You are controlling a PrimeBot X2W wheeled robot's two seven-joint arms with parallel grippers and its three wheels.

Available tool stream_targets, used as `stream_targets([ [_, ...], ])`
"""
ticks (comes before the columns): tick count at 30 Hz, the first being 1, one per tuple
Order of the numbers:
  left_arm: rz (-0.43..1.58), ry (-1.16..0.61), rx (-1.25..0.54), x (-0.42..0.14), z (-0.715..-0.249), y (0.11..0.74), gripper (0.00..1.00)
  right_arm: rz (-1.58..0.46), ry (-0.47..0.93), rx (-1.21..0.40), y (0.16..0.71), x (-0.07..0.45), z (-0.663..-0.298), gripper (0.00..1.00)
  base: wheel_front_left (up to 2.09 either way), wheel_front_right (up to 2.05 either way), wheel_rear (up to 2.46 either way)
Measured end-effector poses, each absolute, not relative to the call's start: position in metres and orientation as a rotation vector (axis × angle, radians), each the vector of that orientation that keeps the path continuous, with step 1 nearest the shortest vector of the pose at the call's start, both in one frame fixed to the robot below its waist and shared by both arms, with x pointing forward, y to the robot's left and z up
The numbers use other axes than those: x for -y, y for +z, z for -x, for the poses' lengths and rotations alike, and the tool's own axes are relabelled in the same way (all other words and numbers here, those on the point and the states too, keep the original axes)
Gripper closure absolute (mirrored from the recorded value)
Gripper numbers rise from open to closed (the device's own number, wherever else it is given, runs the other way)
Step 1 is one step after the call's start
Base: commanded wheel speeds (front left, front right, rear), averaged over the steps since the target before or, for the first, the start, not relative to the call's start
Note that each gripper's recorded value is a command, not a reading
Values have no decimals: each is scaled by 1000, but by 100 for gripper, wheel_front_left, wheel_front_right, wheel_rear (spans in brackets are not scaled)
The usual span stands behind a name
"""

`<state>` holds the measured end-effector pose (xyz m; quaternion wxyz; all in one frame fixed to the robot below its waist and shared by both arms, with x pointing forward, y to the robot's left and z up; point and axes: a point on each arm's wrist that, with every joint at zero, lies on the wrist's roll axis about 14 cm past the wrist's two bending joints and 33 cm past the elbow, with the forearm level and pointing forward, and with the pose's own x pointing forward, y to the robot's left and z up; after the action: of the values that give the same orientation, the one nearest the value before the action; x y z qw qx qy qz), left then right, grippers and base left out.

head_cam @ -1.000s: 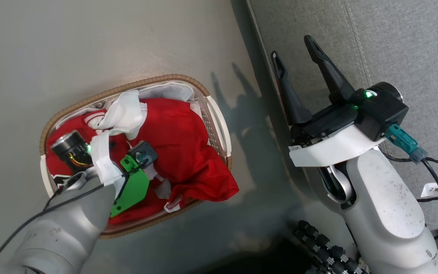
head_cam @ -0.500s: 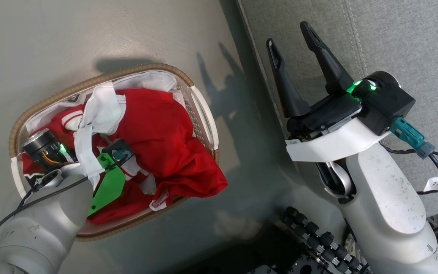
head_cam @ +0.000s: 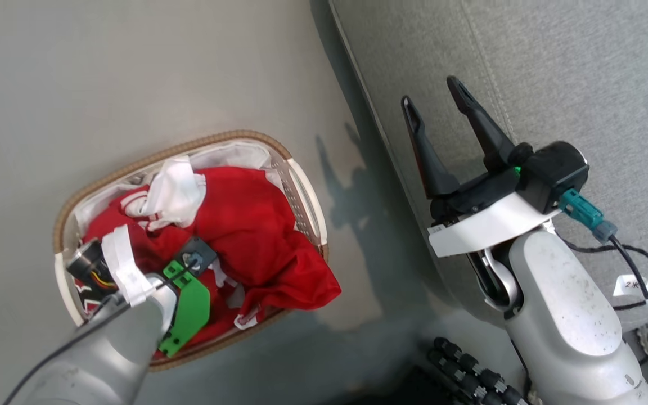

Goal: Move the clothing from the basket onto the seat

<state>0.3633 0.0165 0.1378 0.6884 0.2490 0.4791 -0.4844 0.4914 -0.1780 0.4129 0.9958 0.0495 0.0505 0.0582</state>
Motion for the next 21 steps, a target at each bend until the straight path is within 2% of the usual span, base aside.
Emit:
stream_targets([
  [6, -442, -1017, -997, -9, -358, 177, 100, -81, 101, -89, 429, 180, -472, 0, 0, 0, 0],
  [21, -166, -792, -618, 12, -387, 310, 100, -91, 111, -53, 462, 166, -411, 0, 0, 0, 0],
])
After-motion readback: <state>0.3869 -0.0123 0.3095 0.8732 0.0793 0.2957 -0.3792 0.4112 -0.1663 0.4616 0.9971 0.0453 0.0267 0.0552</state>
